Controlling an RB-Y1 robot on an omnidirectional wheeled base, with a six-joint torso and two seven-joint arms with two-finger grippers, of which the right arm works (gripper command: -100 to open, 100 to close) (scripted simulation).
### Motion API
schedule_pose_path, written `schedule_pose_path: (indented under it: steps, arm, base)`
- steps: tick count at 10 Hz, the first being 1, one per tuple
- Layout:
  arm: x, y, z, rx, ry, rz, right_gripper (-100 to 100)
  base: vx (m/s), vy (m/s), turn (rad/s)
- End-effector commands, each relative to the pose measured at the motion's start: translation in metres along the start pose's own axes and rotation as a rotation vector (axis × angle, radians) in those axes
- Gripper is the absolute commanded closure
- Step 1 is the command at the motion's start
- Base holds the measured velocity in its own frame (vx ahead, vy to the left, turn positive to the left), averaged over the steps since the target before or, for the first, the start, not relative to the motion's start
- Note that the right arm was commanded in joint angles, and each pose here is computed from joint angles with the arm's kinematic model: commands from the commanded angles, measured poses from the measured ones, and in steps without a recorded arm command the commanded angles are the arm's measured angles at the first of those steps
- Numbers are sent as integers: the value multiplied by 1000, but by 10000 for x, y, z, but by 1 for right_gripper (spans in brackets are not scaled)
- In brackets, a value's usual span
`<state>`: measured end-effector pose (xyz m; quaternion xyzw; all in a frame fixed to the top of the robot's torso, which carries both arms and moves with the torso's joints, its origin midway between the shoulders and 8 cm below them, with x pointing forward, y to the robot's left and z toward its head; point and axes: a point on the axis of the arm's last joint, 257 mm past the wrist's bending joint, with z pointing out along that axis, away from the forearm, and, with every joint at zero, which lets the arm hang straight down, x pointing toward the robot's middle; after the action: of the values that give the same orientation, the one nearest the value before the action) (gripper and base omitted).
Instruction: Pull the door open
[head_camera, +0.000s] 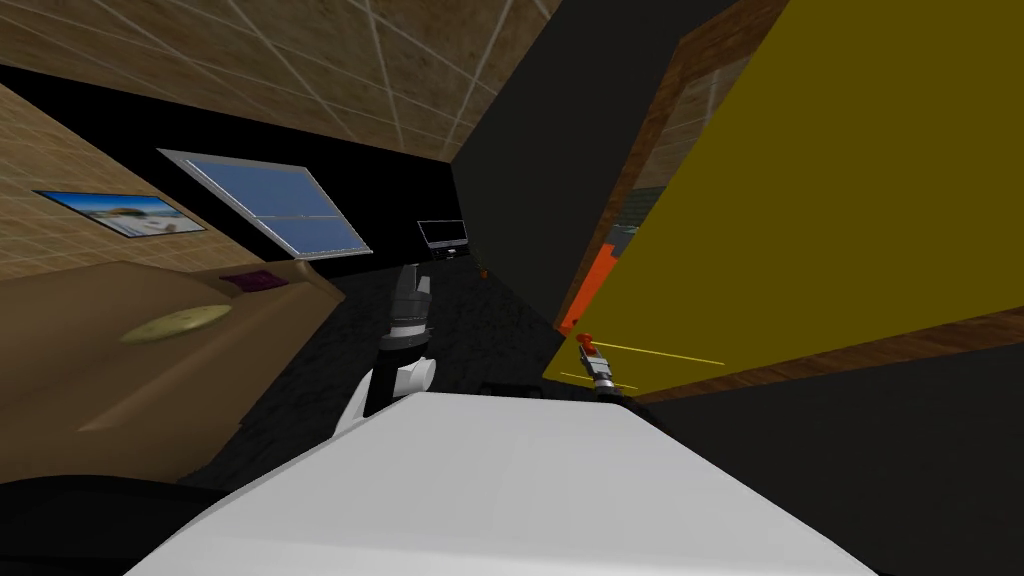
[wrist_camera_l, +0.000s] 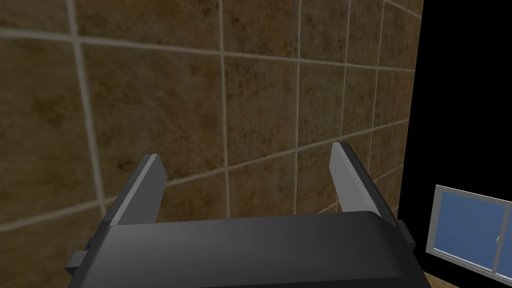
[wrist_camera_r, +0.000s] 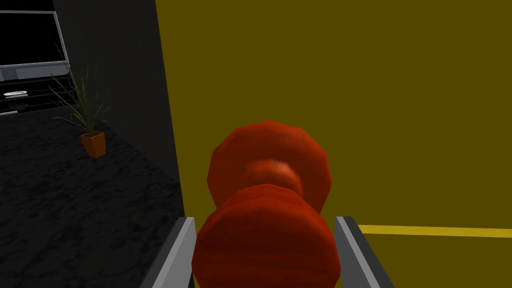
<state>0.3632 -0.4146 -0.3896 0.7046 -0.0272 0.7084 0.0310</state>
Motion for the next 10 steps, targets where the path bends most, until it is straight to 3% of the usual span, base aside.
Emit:
schedule_pose_path:
  steps: [1, 5, 6, 10]
  arm:
    - [-32, -22, -103, 25, -5, 2, 100]
    - [-22, -36, -279, 76, -5, 5, 100]
    - [-31, -36, -233, 67, -6, 4, 100]
    - [-34, -27, -372, 102, -5, 5, 100]
  base:
    - [-219, -52, 96]
    - [-159, -52, 86]
    - [-83, -17, 24]
    - [-155, -41, 112]
